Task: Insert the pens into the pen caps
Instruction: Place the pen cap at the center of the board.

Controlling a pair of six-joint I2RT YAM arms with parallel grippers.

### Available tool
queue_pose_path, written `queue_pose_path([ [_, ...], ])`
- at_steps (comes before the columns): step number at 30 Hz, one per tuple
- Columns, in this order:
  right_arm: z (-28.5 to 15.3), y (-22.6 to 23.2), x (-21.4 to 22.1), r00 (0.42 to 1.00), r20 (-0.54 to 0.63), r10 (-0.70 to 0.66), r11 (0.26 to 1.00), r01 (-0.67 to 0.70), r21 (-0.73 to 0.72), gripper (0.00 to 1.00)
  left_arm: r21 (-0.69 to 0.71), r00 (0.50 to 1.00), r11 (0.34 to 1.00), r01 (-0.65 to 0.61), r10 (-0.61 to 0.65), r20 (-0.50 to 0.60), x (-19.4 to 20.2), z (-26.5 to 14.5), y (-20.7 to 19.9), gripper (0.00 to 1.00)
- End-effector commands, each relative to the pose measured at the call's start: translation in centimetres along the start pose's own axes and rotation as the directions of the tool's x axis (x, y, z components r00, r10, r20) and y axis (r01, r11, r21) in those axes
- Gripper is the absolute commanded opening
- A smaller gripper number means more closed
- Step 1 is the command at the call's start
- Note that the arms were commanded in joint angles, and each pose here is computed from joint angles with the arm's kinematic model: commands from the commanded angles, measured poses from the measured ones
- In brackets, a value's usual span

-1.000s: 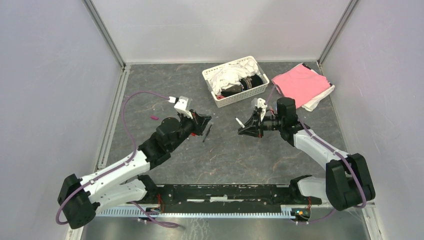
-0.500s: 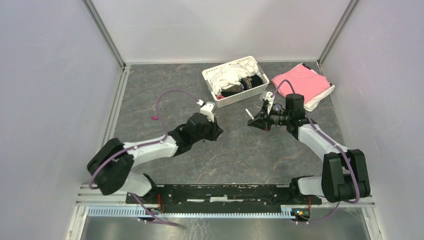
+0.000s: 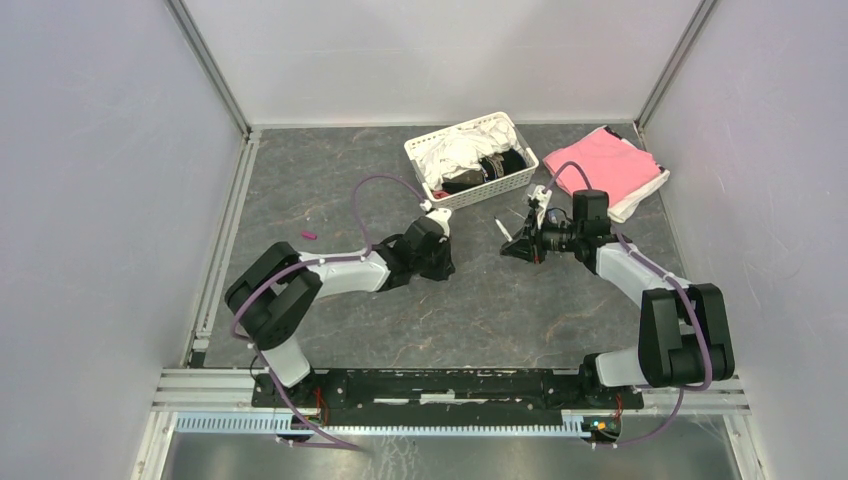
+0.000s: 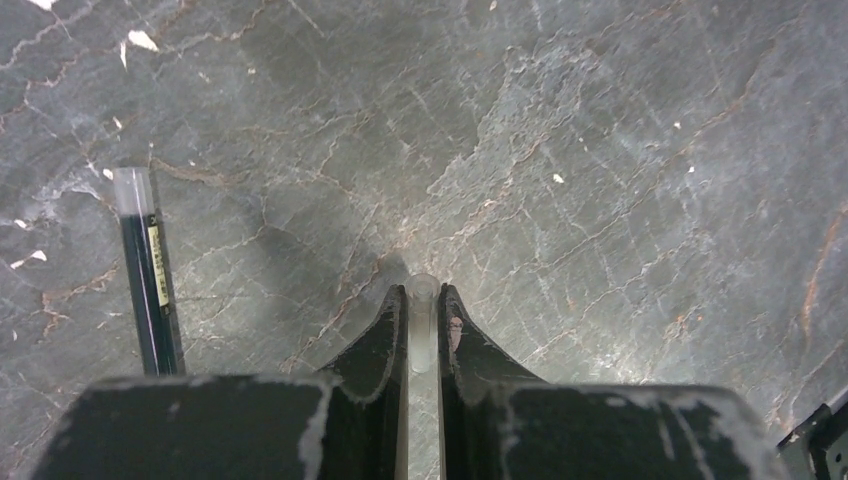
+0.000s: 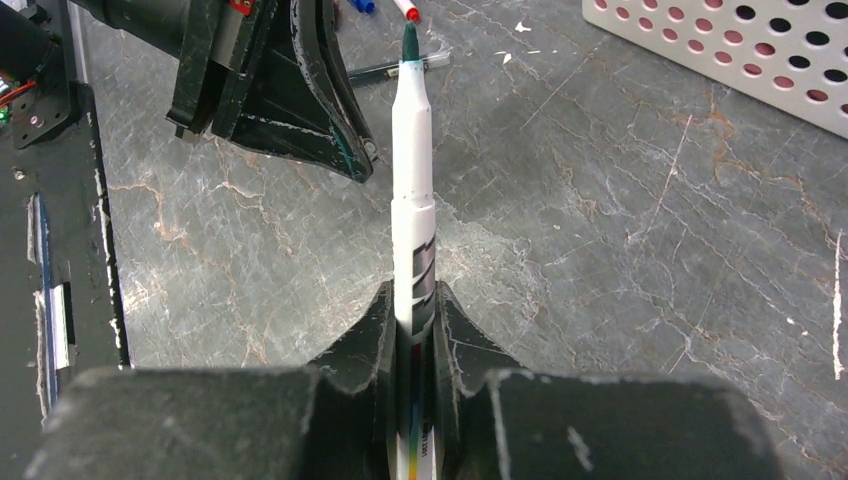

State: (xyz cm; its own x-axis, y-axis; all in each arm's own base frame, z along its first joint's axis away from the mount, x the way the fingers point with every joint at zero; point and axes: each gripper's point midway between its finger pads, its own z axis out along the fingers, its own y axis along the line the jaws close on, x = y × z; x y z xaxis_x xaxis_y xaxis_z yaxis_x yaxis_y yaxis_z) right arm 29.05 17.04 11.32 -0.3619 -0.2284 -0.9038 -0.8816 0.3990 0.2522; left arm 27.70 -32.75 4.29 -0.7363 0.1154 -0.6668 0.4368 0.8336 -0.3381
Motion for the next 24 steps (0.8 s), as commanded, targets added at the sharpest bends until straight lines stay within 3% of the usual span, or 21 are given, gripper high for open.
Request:
queue_pose_path([
  [1, -0.2, -1.0, -1.6, 0.999, 0.016, -0.044, 0.999, 0.044, 0.017, 0.00, 0.005, 1.000, 1.000, 0.010, -0.010, -0.010, -0.7, 0.4, -0.4, 0.06],
  [5, -0.2, -1.0, -1.4, 0.999, 0.012, -0.035, 0.999, 0.035, 0.013, 0.00, -0.013, 0.999, 1.000, 0.008, -0.008, -0.041, -0.1, 1.2, 0.0, 0.11],
  [10, -0.3, -1.0, -1.4, 0.999, 0.013, -0.033, 0.999, 0.033, 0.011, 0.00, -0.067, 0.999, 0.998, 0.003, -0.005, -0.035, -0.6, 1.4, 0.8, 0.29],
  [15, -0.3, -1.1, -1.2, 1.000, 0.003, -0.027, 1.000, 0.027, 0.009, 0.00, -0.081, 1.000, 0.997, -0.009, 0.008, -0.010, -1.9, 0.9, 0.8, 0.40],
  [24, -0.5, -1.8, -0.9, 1.000, -0.016, -0.024, 0.999, 0.025, 0.040, 0.00, 0.010, 0.988, 1.000, -0.024, 0.022, 0.156, -6.4, -3.2, -1.5, 0.52],
])
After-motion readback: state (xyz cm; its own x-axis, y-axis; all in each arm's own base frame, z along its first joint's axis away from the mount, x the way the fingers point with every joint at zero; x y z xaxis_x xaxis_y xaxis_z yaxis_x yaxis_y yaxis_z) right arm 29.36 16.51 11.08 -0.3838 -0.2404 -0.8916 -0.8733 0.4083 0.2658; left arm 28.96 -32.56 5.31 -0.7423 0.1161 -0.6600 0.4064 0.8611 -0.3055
